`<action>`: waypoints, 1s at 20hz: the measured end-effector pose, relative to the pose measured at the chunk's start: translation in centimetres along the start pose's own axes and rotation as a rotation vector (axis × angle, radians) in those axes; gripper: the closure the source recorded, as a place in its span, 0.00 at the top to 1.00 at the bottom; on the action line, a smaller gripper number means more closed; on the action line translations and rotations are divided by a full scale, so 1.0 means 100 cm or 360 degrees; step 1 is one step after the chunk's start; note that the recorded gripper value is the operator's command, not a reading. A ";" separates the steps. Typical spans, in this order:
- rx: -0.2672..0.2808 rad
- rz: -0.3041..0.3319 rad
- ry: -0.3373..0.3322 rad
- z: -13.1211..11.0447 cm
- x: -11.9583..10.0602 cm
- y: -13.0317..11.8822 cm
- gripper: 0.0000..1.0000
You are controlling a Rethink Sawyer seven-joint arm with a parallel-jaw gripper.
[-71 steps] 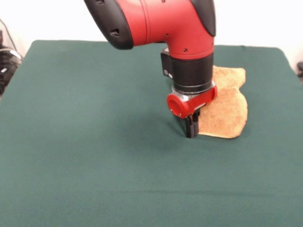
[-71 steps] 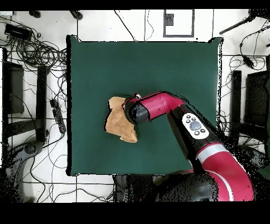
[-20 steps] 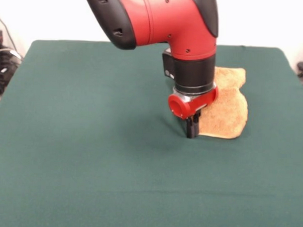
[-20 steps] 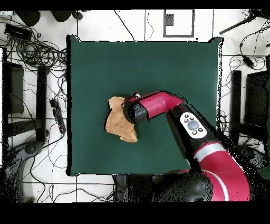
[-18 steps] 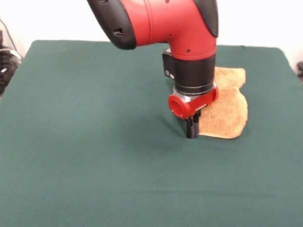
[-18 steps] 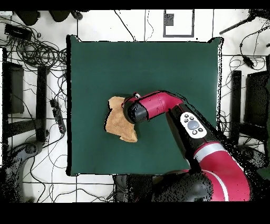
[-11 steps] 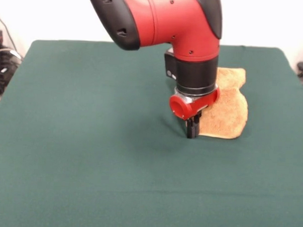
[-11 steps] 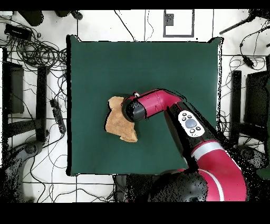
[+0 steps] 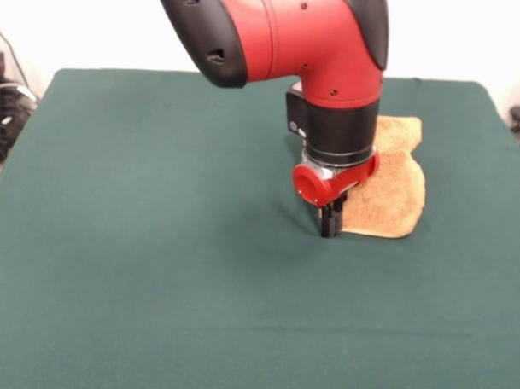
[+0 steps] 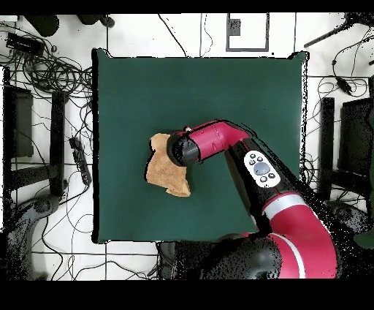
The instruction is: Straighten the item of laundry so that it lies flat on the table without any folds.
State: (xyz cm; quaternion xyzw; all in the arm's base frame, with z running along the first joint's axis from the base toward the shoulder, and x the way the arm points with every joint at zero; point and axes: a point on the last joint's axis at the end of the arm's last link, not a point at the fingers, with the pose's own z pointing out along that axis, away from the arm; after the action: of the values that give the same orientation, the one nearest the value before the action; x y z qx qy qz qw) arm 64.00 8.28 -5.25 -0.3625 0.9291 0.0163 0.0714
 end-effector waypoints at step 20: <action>0.0001 -0.0003 0.0015 0.000 -0.002 0.000 0.00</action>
State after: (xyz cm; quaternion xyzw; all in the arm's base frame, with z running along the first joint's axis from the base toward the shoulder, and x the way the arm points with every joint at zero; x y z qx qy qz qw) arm 64.12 8.39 -5.25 -0.3635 0.9291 0.0144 0.0672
